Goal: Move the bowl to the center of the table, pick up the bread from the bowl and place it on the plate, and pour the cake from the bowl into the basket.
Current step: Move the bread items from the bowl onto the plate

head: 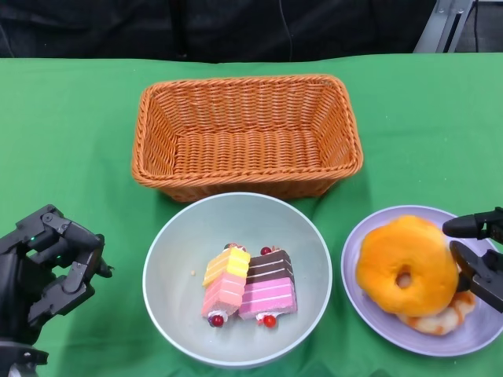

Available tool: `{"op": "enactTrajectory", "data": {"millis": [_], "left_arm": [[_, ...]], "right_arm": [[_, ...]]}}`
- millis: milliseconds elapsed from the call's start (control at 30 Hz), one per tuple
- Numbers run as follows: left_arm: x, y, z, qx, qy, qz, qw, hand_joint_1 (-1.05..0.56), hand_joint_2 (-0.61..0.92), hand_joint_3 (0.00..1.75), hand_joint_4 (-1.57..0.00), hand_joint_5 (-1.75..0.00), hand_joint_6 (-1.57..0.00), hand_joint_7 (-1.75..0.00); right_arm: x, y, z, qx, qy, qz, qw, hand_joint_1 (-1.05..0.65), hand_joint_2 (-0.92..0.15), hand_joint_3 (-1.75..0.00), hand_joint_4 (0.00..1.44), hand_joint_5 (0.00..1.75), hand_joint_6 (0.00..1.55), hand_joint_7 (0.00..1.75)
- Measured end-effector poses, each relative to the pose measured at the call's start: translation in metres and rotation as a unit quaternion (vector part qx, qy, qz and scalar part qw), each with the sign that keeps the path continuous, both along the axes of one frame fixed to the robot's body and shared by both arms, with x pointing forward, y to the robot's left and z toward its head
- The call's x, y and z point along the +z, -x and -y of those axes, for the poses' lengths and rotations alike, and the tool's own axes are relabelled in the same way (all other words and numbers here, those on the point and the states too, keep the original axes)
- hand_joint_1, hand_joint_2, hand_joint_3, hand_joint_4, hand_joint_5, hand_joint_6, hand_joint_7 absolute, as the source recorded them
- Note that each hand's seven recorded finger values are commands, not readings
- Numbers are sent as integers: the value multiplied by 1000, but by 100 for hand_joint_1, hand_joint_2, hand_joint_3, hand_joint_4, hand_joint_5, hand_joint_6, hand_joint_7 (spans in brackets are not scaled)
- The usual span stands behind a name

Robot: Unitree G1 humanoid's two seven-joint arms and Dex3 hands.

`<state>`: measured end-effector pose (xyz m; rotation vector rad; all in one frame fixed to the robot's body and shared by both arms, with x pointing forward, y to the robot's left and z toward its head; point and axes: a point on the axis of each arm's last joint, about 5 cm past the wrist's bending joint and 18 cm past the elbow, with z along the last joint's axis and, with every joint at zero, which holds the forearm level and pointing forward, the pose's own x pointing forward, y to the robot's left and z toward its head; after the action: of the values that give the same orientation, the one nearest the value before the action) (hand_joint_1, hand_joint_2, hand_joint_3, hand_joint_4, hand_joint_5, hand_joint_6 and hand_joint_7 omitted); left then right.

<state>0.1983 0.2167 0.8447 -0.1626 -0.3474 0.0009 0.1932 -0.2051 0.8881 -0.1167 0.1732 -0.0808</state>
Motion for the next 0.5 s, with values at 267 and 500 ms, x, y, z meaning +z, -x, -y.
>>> {"op": "enactTrajectory", "data": {"millis": [267,500], "left_arm": [[0,0,0,-1,-1,0,1000,-11,75,63,-86,-153,-90,-119],[0,0,0,-8,-2,1,1000,-10,74,64,-87,-153,-91,-118]], "right_arm": [[-2,2,-3,-9,-4,6,1000,-16,-92,-36,55,128,69,82],[-3,3,-4,-7,-1,12,1000,-17,-92,-34,49,128,66,78]]}}
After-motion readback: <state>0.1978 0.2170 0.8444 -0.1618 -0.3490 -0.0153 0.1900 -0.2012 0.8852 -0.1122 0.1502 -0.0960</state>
